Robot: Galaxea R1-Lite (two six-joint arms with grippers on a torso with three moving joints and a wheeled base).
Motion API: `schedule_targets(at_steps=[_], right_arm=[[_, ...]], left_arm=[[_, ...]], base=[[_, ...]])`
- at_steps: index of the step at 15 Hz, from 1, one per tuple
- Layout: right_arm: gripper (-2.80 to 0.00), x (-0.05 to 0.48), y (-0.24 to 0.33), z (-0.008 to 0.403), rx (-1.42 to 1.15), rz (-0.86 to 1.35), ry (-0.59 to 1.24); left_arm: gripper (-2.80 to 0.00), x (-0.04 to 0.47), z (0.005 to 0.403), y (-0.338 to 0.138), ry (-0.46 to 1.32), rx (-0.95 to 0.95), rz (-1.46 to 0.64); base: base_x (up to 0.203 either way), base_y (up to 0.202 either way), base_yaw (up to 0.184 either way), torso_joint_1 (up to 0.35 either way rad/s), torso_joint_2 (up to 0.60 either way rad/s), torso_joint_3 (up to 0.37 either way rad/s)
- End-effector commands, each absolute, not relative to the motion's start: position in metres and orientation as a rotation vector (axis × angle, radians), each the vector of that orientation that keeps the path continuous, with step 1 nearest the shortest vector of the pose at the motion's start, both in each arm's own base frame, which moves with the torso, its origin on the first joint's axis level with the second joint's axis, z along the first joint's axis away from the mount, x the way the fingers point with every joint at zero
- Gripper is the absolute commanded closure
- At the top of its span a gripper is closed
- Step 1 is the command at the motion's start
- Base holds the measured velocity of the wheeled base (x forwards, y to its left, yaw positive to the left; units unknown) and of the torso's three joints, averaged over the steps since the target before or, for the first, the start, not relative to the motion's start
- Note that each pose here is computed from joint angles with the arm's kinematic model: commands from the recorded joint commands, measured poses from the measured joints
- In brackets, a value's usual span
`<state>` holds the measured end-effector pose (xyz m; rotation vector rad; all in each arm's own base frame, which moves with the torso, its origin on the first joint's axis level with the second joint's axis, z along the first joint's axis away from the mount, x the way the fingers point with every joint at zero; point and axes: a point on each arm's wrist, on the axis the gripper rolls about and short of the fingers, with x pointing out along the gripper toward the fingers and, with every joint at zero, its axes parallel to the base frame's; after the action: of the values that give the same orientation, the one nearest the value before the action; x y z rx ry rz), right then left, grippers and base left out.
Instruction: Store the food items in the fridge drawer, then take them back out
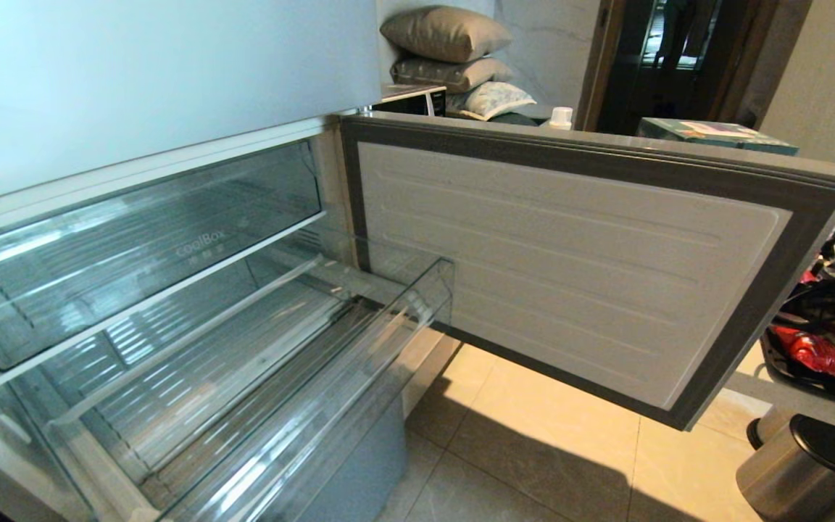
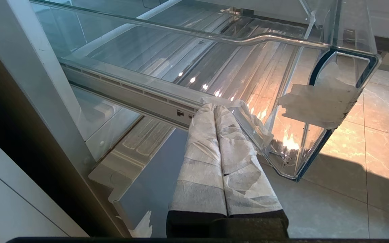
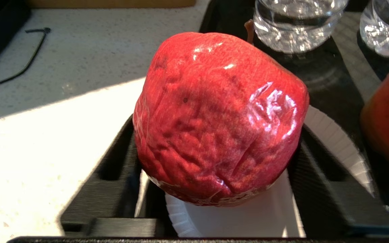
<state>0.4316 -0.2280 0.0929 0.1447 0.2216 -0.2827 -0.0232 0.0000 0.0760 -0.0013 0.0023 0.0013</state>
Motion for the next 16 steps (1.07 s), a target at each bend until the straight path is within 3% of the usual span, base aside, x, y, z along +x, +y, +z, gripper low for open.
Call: schedule_targets(at_steps=[1,16], right_arm=[[-2.80,0.430,-0.227,0.098,0.144,-0.284,0.216],[-2.80,0.404,-0.214,0.128,0.141,-0.315,0.221]], left_arm=[[0.00,-0.023,0.076,0.000,0.002,-0.002,0.002],[0.00,-0.023,0.076,0.000,0.002,-0.002,0.002]], base=[[0.000,0.000,0.000,0.000,0.00,0.000],[0.000,0.000,0.000,0.000,0.00,0.000]])
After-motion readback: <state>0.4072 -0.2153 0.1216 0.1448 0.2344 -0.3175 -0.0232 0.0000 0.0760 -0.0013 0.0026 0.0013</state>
